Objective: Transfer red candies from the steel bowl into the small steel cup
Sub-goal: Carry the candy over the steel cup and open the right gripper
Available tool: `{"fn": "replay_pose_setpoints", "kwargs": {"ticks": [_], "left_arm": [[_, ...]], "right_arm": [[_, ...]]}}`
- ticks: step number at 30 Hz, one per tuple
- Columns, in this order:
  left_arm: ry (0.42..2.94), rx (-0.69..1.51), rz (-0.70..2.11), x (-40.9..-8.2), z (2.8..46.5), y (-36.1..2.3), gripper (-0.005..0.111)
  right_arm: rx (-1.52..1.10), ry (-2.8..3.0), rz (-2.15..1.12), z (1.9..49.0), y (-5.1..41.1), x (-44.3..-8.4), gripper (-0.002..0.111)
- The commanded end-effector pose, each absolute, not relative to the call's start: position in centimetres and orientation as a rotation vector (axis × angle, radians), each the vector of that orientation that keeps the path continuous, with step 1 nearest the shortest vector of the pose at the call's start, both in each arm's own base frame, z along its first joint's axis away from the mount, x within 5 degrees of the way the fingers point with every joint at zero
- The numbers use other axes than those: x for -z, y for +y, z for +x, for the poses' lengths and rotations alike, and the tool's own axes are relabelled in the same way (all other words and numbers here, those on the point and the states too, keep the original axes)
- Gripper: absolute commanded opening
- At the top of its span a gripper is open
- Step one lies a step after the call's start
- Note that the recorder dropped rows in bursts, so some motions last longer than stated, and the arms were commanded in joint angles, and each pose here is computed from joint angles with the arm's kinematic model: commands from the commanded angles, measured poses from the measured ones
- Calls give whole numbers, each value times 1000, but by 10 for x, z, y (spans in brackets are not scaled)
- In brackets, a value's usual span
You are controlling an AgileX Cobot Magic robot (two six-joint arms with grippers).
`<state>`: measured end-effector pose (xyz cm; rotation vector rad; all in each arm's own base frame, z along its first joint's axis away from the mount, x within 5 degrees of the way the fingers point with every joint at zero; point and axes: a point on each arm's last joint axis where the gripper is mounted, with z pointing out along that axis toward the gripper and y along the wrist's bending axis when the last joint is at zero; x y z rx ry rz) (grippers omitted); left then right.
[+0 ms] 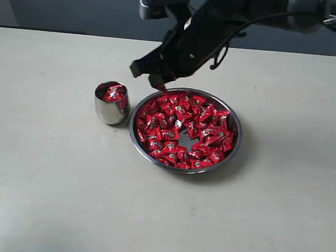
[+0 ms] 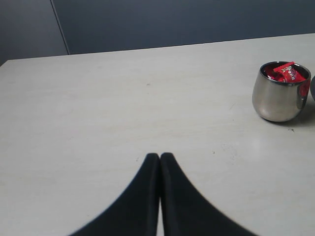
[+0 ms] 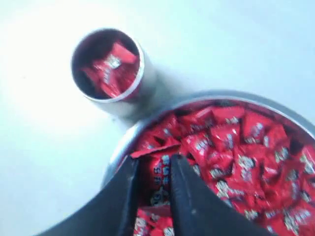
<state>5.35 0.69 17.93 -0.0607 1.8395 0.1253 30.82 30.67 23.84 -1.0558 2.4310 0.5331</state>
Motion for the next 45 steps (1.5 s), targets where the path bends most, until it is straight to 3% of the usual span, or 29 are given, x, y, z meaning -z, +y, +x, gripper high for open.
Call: {"fn": "replay_pose_setpoints", "kwargs": {"ticks": [1,12,20,30,32,38,45], "left_arm": [[1820,-124,-55,-183,53,7,0],[1820,-124,-55,-183,53,7,0],[1820,-124,-55,-183,53,7,0],[1820,-124,-55,-183,53,7,0],[1820,-124,-55,-183,53,7,0],[1820,-124,-55,-183,53,7,0],[1820,-124,-55,-183,53,7,0]], "right_arm": [[-585,2293,-1151,302,346,-250,-1],[-612,2264,-1241,320,405,-212,-1],[-584,2303,-1262,327,411,-180,-1],[-504,2293,-1303,329,408,-177,-1],[-504,2295,-1305,329,407,-178,5],[-503,2279,-1302,328,406,-189,36],[-494,2240,-1276,322,397,-231,38]]}}
